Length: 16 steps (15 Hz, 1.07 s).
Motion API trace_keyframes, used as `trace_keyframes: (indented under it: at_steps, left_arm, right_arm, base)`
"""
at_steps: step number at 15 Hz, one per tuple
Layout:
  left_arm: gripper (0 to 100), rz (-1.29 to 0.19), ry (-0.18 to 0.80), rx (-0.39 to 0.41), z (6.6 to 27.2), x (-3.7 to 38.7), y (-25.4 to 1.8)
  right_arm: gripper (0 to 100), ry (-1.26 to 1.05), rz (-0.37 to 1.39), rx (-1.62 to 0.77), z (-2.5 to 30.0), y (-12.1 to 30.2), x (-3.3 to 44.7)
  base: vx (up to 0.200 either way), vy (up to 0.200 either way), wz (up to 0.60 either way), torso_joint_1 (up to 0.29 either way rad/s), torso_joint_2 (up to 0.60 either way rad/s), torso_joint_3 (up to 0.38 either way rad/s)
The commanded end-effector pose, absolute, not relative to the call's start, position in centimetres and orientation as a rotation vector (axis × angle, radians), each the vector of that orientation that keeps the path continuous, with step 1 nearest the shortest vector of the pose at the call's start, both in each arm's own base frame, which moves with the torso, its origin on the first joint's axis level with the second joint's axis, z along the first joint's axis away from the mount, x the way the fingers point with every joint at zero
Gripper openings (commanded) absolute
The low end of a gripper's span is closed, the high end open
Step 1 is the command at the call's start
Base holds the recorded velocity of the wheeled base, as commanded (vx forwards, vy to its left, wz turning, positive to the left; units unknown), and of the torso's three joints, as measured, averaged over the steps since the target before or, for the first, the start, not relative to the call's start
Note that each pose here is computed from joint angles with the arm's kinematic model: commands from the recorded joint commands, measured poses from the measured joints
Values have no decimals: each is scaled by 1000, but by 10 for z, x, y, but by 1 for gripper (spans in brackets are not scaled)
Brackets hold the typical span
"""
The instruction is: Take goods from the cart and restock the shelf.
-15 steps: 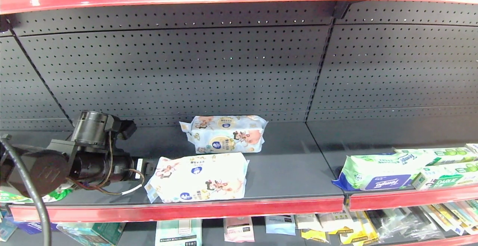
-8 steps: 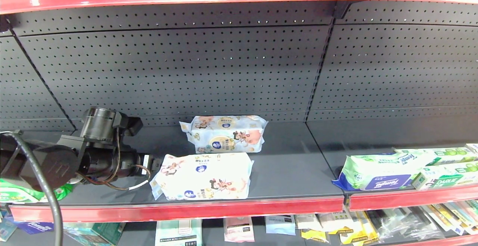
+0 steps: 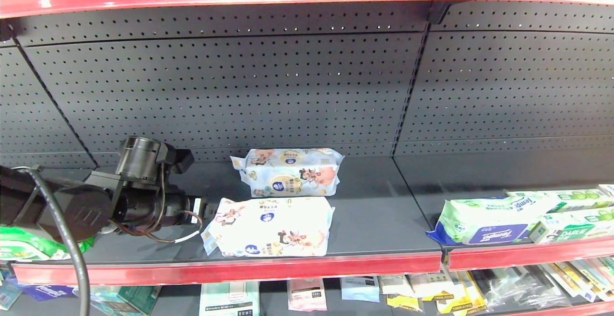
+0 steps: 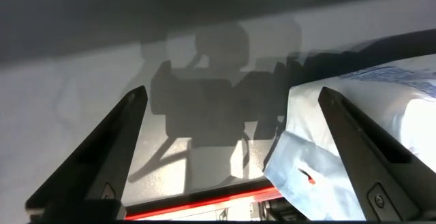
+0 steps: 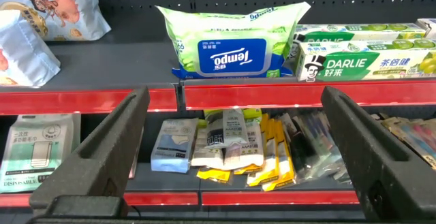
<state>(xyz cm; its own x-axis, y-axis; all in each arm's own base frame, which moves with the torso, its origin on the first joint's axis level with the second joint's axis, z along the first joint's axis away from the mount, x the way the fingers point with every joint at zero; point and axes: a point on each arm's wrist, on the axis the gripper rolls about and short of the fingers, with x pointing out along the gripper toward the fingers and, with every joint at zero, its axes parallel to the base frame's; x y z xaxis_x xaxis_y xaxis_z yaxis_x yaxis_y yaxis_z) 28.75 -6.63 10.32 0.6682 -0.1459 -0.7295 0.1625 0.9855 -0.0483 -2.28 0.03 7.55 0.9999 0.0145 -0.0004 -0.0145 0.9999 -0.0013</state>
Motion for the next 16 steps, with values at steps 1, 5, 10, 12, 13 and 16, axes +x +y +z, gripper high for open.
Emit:
trace_keyframes:
  at_steps: [1, 5, 10, 12, 13, 16]
  left_arm:
    - [100, -176, 821, 23, 103, 287, -67]
    - [100, -183, 818, 24, 104, 291, -70]
    - [100, -191, 822, 30, 102, 291, -74]
    - [100, -192, 826, 35, 101, 292, -76]
    - [100, -192, 823, 33, 101, 293, -76]
    - [100, -193, 822, 33, 102, 294, -77]
  right_arm:
    - [100, 0, 15, -2, 75, 0, -23]
    - [100, 0, 15, -2, 75, 0, -23]
    - [100, 0, 15, -2, 75, 0, -23]
    - [100, 0, 15, -2, 75, 0, -23]
    - [100, 0, 15, -2, 75, 0, -23]
    - [100, 0, 15, -2, 75, 0, -23]
  base:
    - [0, 0, 0, 0, 0, 0]
    - [0, 0, 0, 0, 0, 0]
    - [0, 0, 0, 0, 0, 0]
    - [0, 0, 0, 0, 0, 0]
    - [0, 0, 0, 0, 0, 0]
    - [0, 0, 0, 0, 0, 0]
